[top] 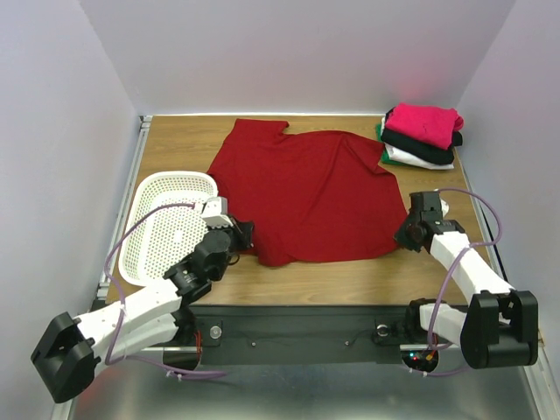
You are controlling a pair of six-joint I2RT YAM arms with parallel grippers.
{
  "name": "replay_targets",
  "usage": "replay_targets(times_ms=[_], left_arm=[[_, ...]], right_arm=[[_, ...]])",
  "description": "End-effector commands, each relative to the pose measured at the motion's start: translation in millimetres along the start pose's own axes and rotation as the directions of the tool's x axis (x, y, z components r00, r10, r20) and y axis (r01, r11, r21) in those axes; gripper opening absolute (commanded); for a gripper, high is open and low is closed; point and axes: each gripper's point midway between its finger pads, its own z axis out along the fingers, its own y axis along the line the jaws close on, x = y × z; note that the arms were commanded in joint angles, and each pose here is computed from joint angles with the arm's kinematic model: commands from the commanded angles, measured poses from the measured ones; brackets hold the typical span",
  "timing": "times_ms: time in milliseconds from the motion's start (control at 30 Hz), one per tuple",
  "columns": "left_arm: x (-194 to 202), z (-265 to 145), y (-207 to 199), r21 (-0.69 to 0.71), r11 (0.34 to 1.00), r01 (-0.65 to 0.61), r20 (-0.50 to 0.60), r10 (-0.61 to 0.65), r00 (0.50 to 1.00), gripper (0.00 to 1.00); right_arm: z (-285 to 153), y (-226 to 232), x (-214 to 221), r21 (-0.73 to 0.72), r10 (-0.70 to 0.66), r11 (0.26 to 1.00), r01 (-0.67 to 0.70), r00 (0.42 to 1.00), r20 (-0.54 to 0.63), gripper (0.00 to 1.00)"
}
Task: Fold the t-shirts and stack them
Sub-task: Fold the tshirt
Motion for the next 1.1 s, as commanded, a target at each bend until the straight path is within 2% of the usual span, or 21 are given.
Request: replay_targets(times_ms=[0,200,433,633,833,1067], left_arm=[[-21,11,-8,-0.013,0.999,-0.051,0.065,0.052,0.997,0.0],[-50,30,-22,-0.024,0.994,-0.105,0.136,0.107,0.985,0.0],[-68,52,-38,-0.007,0.987,-0.16,0.163,0.159,0.974,0.0],[-91,67,-46,0.012,0.983,-0.184,0.211,0.177,0.961,0.0],[-107,78,-46,-0.002,0.978,-0.21,0.235,0.205,0.95,0.0],[-118,93,-46,0.0,0.968,-0.252,0.254,0.244,0.936,0.0]], right_arm=[[-13,15,-28,-0.04,-0.011,0.999,0.015,0.996,0.089,0.0],[-18,30,-57,-0.059,-0.056,0.996,0.066,0.985,0.163,0.0],[-14,56,-87,-0.1,-0.052,0.992,0.075,0.976,0.21,0.0],[4,72,-103,-0.092,-0.08,0.991,0.1,0.976,0.201,0.0],[7,85,-127,-0.085,-0.085,0.99,0.109,0.966,0.245,0.0],[31,94,-137,-0.055,-0.116,0.99,0.131,0.968,0.224,0.0]])
